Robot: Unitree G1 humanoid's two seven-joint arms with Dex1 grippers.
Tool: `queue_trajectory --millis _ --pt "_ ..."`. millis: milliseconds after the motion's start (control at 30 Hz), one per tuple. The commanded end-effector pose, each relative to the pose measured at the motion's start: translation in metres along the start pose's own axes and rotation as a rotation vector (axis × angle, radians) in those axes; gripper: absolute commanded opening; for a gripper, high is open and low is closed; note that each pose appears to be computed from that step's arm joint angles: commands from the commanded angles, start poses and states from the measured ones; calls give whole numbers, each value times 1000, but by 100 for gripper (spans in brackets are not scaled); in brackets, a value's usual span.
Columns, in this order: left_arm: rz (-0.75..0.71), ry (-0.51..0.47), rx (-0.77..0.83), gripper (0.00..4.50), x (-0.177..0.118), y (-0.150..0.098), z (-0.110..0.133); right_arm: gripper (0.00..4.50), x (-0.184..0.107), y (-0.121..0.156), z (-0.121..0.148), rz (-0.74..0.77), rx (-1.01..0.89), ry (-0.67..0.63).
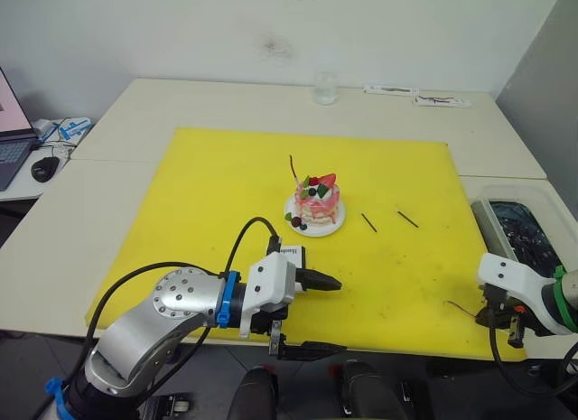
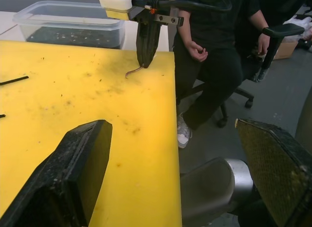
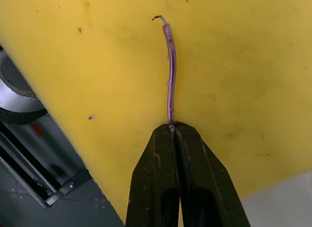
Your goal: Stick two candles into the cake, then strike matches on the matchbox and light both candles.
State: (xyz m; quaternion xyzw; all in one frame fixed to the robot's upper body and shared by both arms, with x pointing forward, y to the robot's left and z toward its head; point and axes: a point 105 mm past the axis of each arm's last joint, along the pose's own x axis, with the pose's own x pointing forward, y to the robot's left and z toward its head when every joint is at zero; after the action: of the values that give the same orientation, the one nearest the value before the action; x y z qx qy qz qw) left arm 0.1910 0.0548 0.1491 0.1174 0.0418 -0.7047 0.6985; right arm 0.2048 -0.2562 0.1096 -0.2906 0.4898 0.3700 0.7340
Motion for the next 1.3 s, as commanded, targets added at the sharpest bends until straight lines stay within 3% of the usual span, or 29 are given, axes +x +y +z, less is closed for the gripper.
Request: queue_trajectory --millis 33,100,267,400,533,700,867,1300 --pt "1 5 23 450 -3 0 -1 5 -14 -3 11 -17 -11 -43" --pt "12 10 21 450 -6 1 -2 5 -22 -5 18 -24 -8 -77" --pt "94 10 0 450 -18 12 -5 5 -51 -11 56 -70 -23 -314" --pt "227 -1 1 450 -33 32 -6 5 -66 -14 116 -125 -65 -676" --pt "350 -74 -22 450 -44 52 4 5 -71 -21 176 -234 -62 -1031" --pt "427 -99 -32 450 -55 66 8 5 -60 -12 224 -236 -39 -1382" --pt "478 -142 -39 450 -61 81 19 5 -32 -11 240 -246 63 -1517" --pt "466 -109 -34 450 -64 82 24 5 -1 -9 253 -306 111 -1594"
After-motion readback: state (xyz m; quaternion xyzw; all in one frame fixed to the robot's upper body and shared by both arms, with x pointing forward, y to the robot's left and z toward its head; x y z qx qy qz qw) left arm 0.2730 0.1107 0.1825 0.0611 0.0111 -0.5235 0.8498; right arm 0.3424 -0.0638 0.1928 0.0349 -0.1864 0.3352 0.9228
